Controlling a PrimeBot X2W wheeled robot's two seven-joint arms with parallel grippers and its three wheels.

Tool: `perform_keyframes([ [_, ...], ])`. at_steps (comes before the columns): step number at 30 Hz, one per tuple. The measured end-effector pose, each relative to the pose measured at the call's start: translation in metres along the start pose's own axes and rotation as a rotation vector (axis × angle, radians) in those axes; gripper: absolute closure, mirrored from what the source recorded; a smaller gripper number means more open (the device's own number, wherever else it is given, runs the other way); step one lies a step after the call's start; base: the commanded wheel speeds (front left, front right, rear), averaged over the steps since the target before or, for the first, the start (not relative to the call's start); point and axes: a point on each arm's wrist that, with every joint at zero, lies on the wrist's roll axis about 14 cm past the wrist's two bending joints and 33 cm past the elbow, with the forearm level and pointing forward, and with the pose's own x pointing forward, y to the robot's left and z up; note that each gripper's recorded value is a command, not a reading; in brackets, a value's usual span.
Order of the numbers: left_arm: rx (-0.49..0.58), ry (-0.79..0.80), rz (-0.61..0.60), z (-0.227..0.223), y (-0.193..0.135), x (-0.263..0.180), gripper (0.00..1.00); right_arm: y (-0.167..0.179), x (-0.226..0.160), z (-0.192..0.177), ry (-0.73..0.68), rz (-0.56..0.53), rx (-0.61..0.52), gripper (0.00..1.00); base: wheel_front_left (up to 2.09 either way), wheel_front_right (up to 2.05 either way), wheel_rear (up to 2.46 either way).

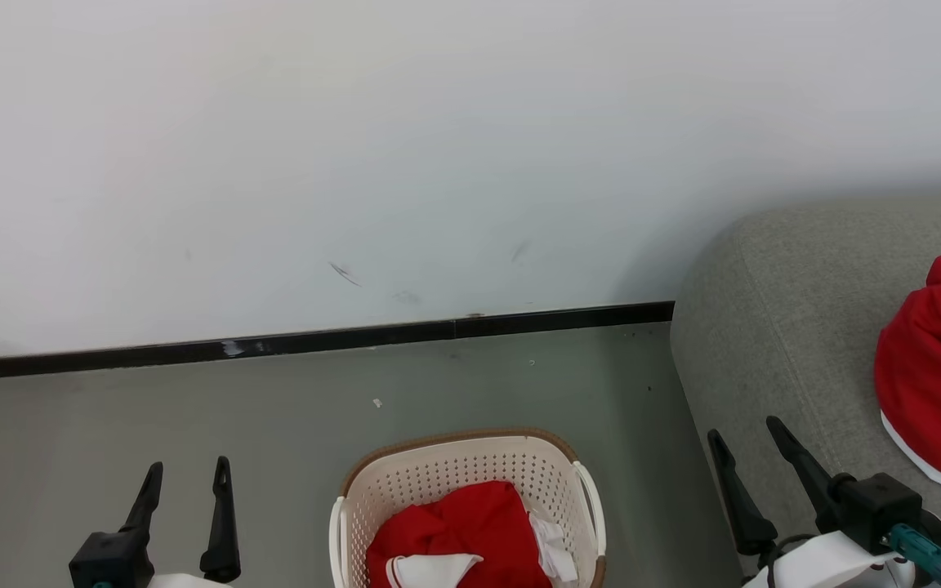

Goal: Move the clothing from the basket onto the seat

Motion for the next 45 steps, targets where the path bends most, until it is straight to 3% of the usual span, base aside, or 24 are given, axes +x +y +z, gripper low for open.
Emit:
perform_keyframes([
  [45, 0.035, 0.013, -0.012, -0.004, 0.004, 0.000, 0.00, -0.004, -0.008, 0.011, -0.034, -0.021, 0.021, 0.00, 0.00, 0.00, 0.00],
])
